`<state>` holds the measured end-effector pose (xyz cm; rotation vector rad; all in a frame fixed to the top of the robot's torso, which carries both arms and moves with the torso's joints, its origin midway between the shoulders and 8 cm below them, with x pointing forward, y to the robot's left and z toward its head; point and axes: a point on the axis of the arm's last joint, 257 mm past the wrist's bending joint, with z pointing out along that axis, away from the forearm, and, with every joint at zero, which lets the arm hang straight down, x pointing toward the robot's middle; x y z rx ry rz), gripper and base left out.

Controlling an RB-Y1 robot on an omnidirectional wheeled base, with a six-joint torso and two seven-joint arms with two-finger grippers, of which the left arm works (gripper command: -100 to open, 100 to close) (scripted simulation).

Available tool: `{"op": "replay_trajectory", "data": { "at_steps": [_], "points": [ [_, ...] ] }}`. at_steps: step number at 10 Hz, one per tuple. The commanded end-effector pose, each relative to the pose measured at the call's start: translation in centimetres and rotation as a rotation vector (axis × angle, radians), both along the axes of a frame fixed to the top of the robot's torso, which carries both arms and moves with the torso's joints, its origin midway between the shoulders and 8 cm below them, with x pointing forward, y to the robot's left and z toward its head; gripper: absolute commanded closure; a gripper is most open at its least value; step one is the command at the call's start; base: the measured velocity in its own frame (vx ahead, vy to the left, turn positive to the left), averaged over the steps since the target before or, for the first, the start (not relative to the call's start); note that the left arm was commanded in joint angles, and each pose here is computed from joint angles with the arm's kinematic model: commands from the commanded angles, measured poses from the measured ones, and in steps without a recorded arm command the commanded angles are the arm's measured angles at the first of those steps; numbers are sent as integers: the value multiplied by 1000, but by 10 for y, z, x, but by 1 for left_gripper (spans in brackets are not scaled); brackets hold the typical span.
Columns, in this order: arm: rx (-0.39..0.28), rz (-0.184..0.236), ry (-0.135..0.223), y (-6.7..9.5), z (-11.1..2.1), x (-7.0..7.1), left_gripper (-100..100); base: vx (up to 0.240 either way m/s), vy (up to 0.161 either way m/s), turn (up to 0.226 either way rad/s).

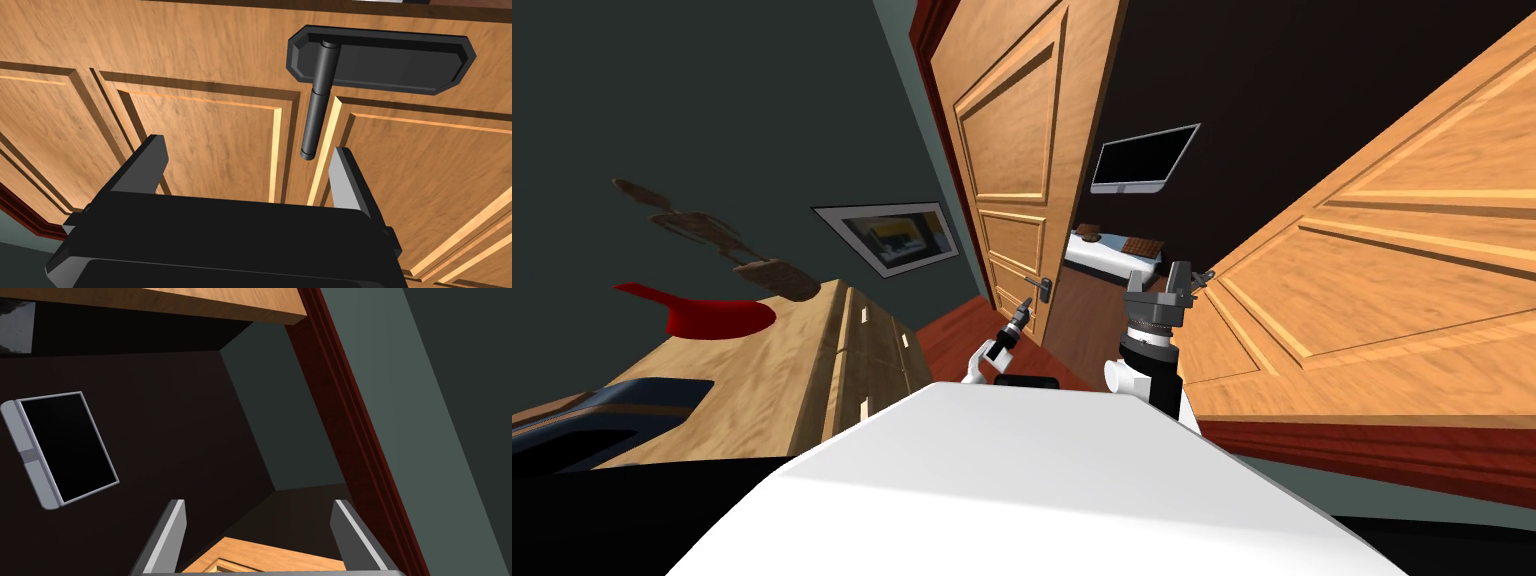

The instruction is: Push the door open

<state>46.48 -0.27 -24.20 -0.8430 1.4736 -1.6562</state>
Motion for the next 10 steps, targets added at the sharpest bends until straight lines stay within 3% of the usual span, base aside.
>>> {"op": "replay_trajectory", "data": {
  "at_steps": [1, 9, 10],
  "points": [
    [2, -4, 5, -2, -3, 0, -100, 33, 14, 53],
    [2, -4, 5, -2, -3, 0, -100, -1, -1, -6],
    [12, -13, 23, -5, -11, -2, -100, 36, 16, 63]
  ]
}}
